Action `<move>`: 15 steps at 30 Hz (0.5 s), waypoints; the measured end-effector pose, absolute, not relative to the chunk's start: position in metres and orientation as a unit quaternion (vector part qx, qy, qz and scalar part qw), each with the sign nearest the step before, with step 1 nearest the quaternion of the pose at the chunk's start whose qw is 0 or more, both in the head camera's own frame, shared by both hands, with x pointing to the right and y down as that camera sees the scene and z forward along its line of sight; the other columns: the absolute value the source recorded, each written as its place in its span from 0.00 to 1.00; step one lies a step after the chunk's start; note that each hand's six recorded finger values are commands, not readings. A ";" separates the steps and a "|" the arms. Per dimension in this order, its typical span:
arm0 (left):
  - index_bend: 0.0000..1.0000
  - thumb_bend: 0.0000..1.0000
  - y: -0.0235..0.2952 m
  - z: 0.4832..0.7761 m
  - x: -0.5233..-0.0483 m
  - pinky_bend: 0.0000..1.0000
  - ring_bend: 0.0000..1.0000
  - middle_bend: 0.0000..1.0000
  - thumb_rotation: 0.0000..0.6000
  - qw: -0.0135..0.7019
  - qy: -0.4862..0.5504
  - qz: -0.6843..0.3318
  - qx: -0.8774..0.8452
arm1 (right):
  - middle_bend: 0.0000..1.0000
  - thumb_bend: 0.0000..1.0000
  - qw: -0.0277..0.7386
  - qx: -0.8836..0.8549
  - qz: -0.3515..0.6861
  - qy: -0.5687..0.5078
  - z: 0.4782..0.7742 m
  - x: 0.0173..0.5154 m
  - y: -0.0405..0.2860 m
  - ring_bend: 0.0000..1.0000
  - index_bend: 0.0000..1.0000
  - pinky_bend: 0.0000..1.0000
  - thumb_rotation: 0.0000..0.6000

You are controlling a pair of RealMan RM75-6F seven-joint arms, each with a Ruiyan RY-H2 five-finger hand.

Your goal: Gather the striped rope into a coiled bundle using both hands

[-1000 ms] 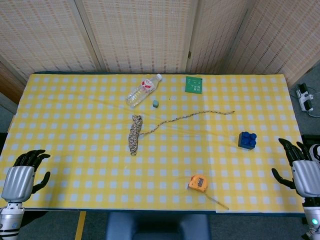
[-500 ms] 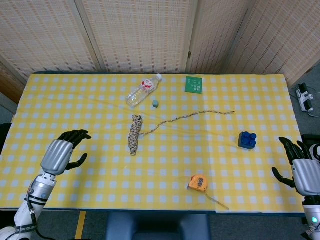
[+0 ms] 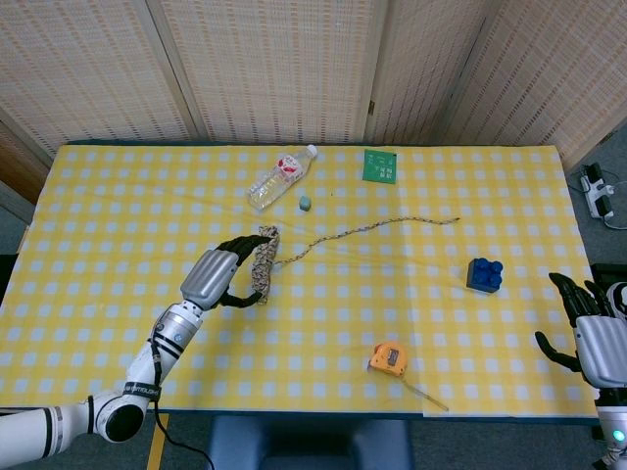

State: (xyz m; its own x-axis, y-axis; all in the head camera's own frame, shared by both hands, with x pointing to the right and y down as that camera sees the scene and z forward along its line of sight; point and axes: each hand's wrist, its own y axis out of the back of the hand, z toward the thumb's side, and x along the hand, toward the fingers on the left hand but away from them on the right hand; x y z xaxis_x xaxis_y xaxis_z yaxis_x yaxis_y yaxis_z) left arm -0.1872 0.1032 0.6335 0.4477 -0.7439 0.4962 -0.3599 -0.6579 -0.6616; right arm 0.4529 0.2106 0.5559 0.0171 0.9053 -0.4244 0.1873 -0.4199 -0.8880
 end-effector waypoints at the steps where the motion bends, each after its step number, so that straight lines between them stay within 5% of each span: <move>1: 0.08 0.26 0.103 0.639 -0.181 0.19 0.10 0.12 1.00 0.236 0.333 -0.408 -0.816 | 0.12 0.35 0.324 -0.635 0.554 -0.430 0.556 0.453 0.211 0.17 0.02 0.08 1.00; 15: 0.01 0.26 0.107 0.694 -0.134 0.15 0.03 0.04 1.00 0.207 0.339 -0.477 -0.784 | 0.12 0.36 0.319 -0.639 0.553 -0.429 0.556 0.452 0.214 0.17 0.02 0.08 1.00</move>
